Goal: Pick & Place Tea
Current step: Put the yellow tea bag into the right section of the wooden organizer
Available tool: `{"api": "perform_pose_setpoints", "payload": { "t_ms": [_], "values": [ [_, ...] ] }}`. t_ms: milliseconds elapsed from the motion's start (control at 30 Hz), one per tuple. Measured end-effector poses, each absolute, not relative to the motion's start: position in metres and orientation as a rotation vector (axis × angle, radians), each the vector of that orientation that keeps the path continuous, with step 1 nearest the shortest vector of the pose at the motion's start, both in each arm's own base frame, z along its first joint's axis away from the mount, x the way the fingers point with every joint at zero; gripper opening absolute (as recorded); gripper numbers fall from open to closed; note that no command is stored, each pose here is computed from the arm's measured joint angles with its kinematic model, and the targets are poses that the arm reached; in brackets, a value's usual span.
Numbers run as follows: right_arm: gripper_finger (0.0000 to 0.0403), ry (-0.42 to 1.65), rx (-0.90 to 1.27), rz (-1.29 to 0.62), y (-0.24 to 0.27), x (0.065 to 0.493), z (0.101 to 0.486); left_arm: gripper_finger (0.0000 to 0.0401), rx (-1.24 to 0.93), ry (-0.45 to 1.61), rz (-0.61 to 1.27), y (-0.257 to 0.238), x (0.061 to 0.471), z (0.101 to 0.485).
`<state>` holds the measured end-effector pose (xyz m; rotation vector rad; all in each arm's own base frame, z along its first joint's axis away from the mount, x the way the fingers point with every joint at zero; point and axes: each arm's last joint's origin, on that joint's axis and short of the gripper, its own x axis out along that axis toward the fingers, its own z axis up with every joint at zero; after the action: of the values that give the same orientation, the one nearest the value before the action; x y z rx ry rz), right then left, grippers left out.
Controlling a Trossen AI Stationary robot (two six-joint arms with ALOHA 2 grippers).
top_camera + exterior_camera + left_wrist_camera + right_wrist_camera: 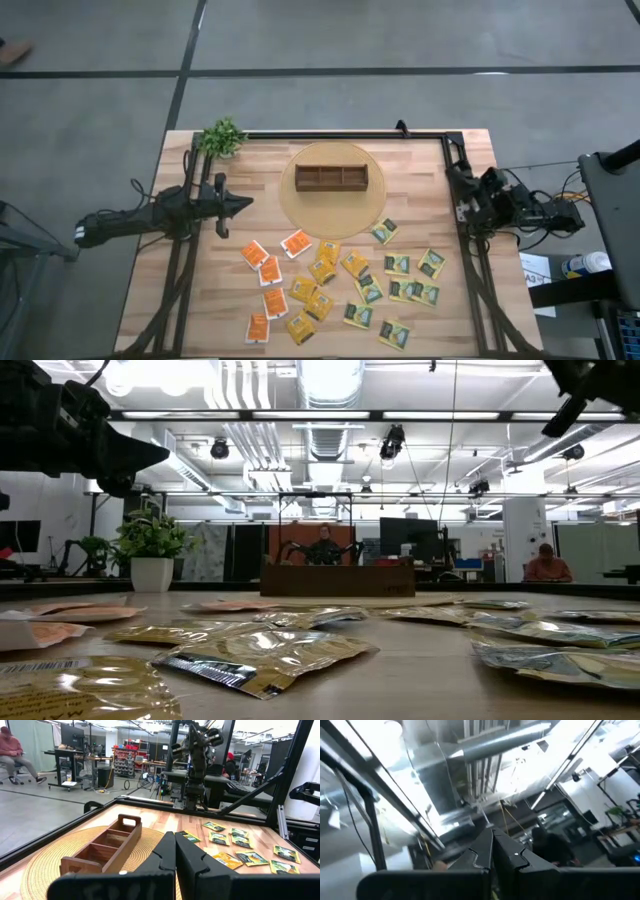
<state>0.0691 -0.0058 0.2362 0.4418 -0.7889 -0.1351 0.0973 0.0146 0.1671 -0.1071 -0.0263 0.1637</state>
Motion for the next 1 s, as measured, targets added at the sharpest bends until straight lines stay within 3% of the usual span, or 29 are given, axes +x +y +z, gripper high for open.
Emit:
{"api": "perform_pose_setpoints", "payload": {
  "t_ms": [367,1000],
  "values": [
    [0.0009,-0.77,0.327,-0.181,-0.006,0.064,0.305,0.0,-0.107,-0.026,0.163,0.015,0.097,0.167],
    [0.0009,-0.204,0.066,-0.264,-0.002,0.153,0.393,0.0,-0.107,-0.026,0.163,0.015,0.097,0.167]
  ]
}}
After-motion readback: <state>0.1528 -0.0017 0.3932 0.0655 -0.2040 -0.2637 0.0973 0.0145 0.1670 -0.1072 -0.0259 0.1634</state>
